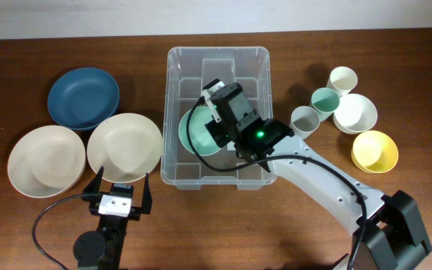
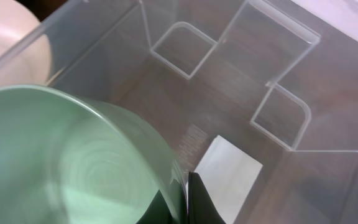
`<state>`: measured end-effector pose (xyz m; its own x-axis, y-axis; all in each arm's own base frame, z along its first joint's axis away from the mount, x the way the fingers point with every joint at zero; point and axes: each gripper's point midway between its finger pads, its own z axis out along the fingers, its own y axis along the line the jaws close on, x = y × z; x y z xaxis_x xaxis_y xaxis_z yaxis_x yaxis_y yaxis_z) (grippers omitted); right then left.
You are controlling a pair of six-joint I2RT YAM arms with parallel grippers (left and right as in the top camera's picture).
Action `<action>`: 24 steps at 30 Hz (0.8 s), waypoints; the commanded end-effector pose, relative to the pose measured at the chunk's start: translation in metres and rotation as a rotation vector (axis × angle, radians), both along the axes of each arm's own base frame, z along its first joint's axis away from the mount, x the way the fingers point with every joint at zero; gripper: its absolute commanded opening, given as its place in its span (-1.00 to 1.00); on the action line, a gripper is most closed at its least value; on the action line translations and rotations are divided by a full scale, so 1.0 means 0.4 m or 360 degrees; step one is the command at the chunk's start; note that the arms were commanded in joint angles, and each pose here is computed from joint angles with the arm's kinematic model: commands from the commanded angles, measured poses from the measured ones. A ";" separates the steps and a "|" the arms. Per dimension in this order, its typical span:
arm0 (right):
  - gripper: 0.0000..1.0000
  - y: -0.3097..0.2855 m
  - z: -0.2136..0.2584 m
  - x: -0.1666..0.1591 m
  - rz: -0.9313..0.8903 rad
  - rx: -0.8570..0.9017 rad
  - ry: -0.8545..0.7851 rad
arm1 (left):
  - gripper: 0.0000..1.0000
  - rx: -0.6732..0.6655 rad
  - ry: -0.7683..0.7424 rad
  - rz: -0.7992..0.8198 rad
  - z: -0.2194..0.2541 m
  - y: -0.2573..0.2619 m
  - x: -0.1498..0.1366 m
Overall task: Pack container
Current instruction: 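Lift the mint-green bowl and carry it into the clear container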
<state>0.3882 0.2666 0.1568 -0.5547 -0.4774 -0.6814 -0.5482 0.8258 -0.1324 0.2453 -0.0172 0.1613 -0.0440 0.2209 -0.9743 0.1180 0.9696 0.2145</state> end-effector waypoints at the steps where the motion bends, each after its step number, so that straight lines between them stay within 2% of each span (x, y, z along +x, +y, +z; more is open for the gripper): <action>1: -0.92 0.036 0.028 0.000 0.0038 0.0002 -0.0056 | 0.99 0.0026 -0.0002 0.0003 -0.006 0.001 0.000; 12: -0.92 0.051 -0.014 -0.065 0.0126 -0.0045 0.0101 | 0.99 0.0026 -0.0002 0.0004 -0.006 0.001 0.000; 24: -0.92 0.052 -0.050 -0.076 0.0078 -0.0020 0.0199 | 0.99 0.0026 -0.0002 0.0003 -0.006 0.001 0.000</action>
